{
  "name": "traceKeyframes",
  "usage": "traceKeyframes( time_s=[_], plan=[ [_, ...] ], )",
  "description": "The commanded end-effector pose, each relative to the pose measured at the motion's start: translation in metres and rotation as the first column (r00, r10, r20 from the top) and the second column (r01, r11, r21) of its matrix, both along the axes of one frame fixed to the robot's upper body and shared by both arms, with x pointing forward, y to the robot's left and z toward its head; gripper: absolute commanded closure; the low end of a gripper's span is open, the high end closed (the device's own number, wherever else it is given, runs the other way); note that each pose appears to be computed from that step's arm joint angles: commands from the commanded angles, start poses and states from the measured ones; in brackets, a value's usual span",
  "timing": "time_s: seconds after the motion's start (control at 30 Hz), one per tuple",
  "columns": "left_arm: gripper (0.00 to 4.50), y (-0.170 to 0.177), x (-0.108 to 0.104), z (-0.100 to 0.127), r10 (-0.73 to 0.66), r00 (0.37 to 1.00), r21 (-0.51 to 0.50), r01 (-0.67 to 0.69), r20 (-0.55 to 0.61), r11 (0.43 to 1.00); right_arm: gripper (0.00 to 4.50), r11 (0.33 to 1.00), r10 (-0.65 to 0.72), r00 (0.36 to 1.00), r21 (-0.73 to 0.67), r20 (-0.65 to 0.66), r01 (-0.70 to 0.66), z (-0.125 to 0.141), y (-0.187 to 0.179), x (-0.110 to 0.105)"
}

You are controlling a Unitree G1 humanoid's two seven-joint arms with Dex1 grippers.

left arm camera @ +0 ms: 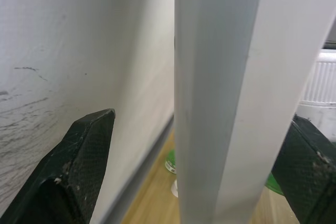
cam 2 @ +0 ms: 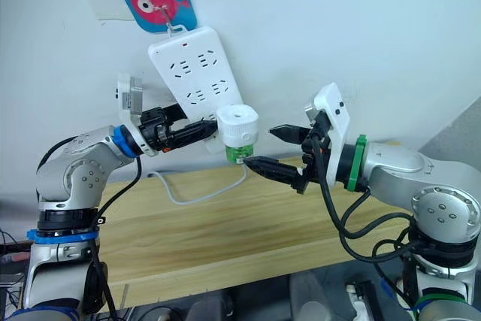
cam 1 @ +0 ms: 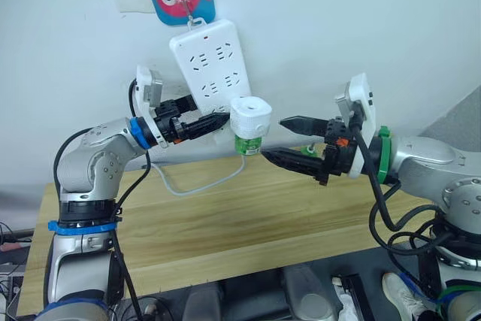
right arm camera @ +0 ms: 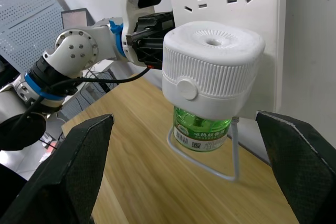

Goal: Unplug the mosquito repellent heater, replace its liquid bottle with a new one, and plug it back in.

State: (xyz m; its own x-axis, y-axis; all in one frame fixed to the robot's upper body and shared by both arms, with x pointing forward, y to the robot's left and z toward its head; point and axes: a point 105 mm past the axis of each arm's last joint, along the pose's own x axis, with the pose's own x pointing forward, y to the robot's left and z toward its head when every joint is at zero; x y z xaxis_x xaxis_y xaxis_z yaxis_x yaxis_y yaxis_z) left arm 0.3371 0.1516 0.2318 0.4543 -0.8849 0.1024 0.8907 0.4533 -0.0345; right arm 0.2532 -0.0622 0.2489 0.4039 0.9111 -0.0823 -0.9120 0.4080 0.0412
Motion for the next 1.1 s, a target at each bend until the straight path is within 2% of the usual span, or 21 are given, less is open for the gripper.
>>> traceKeyframes(
  time_s=[0.03,0.47,0.57,0.7,1.1],
  plan=[
    [0.02,-0.003,-0.009,0.009,-0.045,0.999,0.005,0.045,0.031,0.999,0.0,0.999,0.035,0.999,0.017,0.037,-0.035,0.007,0.003,-0.007],
    [0.02,0.015,-0.017,0.012,0.022,0.997,0.009,-0.023,0.074,1.0,0.0,0.999,0.038,0.999,0.011,0.034,-0.038,0.005,0.004,-0.003],
    [0.6,0.022,-0.017,0.012,0.049,0.996,0.021,-0.051,0.078,0.999,0.0,0.999,0.035,0.999,0.01,0.033,-0.035,0.004,0.003,-0.001],
    [1.76,0.03,-0.017,0.011,0.097,0.991,0.035,-0.101,0.096,0.994,0.0,0.999,0.036,0.999,0.007,0.032,-0.037,0.004,0.002,0.0],
    [1.76,0.045,-0.032,0.008,0.129,0.987,0.057,-0.135,0.098,0.989,0.0,0.999,0.047,0.998,0.003,0.037,-0.047,0.002,0.003,0.0]
  ],
)
